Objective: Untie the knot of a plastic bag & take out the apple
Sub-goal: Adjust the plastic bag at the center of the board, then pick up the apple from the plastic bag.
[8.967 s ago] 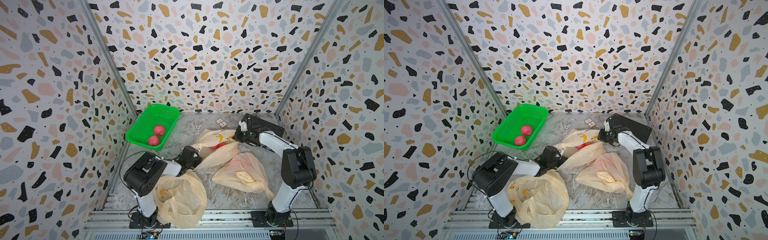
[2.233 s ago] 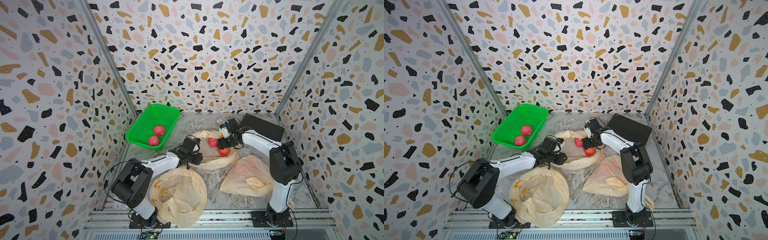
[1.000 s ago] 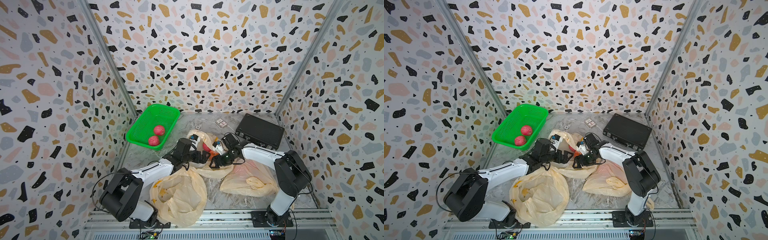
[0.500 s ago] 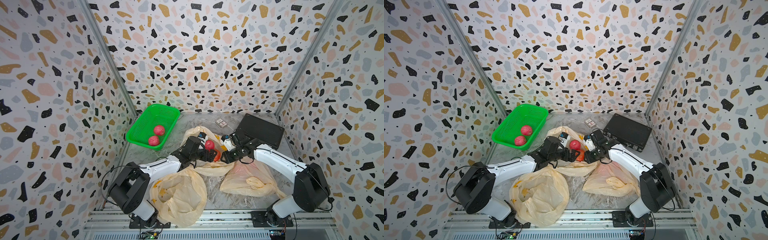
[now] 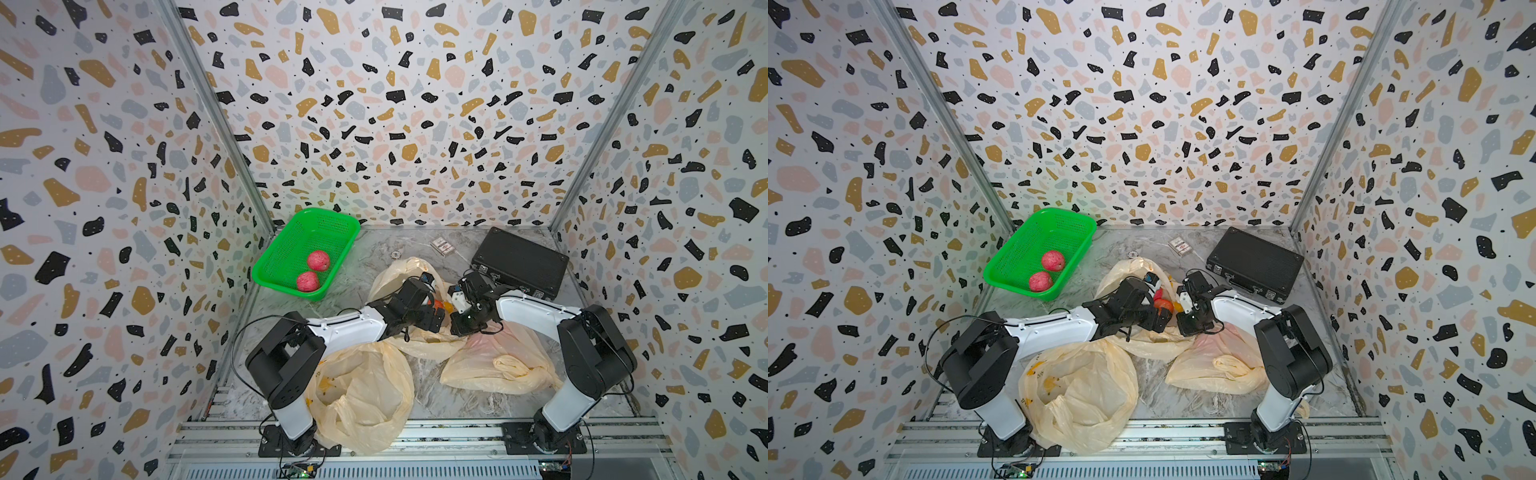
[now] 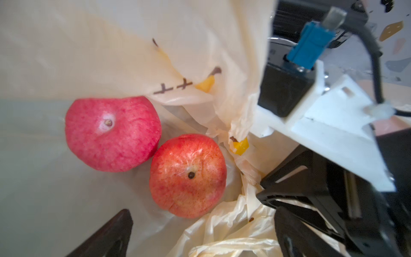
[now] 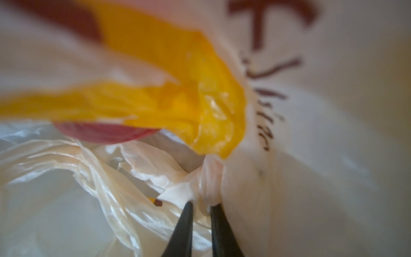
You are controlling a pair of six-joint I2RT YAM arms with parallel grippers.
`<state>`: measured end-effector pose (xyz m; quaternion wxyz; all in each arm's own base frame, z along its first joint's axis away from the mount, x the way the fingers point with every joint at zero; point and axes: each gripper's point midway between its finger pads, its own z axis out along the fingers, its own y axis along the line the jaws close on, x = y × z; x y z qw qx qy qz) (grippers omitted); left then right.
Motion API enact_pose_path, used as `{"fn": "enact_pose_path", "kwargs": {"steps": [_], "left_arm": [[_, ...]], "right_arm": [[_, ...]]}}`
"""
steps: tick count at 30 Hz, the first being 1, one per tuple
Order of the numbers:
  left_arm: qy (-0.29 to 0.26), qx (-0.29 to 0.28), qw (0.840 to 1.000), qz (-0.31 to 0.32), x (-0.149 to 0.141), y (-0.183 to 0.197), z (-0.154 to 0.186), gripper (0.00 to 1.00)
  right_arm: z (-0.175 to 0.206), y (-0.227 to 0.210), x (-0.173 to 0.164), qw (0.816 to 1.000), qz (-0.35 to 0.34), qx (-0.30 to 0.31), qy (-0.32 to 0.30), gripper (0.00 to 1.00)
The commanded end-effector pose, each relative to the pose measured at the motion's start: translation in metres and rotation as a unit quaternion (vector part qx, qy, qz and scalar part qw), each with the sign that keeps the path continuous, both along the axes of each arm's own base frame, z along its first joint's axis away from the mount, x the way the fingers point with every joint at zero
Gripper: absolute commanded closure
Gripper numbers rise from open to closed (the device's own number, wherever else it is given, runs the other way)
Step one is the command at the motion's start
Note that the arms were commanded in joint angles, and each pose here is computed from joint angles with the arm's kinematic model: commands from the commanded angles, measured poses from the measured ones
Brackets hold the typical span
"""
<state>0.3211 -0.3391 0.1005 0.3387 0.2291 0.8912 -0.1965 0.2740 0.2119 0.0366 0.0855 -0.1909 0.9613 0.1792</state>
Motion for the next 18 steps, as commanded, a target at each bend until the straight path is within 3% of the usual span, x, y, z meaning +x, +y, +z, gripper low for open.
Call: {"fn": "enact_pose_path", "kwargs": {"steps": [1,8,18], "left_arm": [[-0.023,0.035,0.999,0.034,0.016,0.003,0.001,0.01],[0.006,0.04,0.998,0.043,0.026,-0.012,-0.018,0.01],[0.064,0.034,0.996,0.05,0.015,-0.024,-0.051,0.0]], "right_arm": [[0.002,0.0,-0.013,1.0,-0.003,0.013,0.014,0.81],[0.003,-0.002,-0.019,1.0,-0.004,0.017,0.014,0.8],[0.004,-0.004,-0.021,1.0,-0.001,0.016,0.011,0.8]]}}
